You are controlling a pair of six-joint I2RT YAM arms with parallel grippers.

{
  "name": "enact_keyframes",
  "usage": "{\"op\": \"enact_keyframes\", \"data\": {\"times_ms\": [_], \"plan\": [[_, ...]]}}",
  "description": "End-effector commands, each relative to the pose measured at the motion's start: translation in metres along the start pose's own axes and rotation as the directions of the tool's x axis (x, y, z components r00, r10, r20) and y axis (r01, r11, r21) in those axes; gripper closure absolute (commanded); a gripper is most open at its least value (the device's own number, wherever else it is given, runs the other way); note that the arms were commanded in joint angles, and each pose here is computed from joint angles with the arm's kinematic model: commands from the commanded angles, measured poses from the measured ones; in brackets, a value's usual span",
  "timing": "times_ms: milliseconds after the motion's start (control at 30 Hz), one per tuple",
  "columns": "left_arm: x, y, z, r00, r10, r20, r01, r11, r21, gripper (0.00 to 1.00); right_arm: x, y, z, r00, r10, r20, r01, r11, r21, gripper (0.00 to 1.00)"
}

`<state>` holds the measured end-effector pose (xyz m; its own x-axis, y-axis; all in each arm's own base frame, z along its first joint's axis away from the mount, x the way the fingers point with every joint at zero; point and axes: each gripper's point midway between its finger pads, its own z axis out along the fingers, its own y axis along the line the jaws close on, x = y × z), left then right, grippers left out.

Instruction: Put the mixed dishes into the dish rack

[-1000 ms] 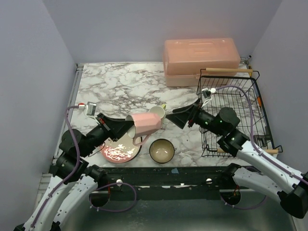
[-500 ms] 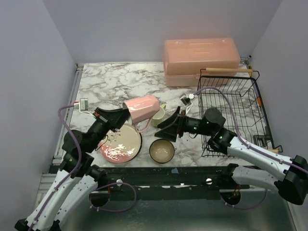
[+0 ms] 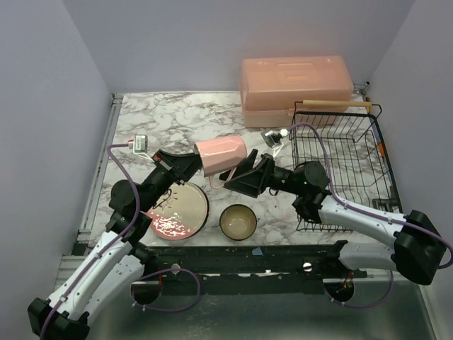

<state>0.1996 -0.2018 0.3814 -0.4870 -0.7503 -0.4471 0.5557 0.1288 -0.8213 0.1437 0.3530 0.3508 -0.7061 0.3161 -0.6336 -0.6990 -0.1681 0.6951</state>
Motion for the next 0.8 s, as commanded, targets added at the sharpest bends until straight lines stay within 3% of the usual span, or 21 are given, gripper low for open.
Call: {"op": "enact_keyframes", "data": {"times_ms": [0,167,533,567,667,733,767], "plan": [[-0.001,-0.036,0.002,0.999,-0.032,-0.017,0.035,0.982,0.184,1.0,-0.019,0.012,0.006,0.996,0.014,0.088,-0.011,0.999,-0.045,0.22],[0.009,-0.018,0.004,0.993,-0.111,-0.045,0.117,0.976,0.182,1.0,-0.025,-0.006,0.008,0.992,0.027,0.127,-0.033,0.999,0.041,0.42],[0.026,-0.001,0.014,0.982,-0.156,-0.111,0.172,0.973,0.153,1.0,-0.024,-0.031,0.019,0.99,0.051,0.131,-0.069,0.988,0.136,0.48],[0.026,0.0,0.014,0.98,-0.163,-0.112,0.179,0.972,0.15,1.0,-0.025,-0.033,0.019,0.989,0.05,0.137,-0.07,0.987,0.147,0.54],[0.03,0.006,0.015,0.978,-0.168,-0.123,0.184,0.973,0.136,1.0,-0.025,-0.042,0.019,0.989,0.046,0.143,-0.073,0.979,0.189,0.9],[0.031,0.009,0.015,0.975,-0.183,-0.127,0.199,0.973,0.12,1.0,-0.027,-0.048,0.018,0.987,0.046,0.154,-0.079,0.973,0.216,0.99],[0.031,0.011,0.014,0.973,-0.191,-0.125,0.206,0.972,0.116,1.0,-0.029,-0.05,0.018,0.985,0.048,0.166,-0.085,0.97,0.227,0.99]]}}
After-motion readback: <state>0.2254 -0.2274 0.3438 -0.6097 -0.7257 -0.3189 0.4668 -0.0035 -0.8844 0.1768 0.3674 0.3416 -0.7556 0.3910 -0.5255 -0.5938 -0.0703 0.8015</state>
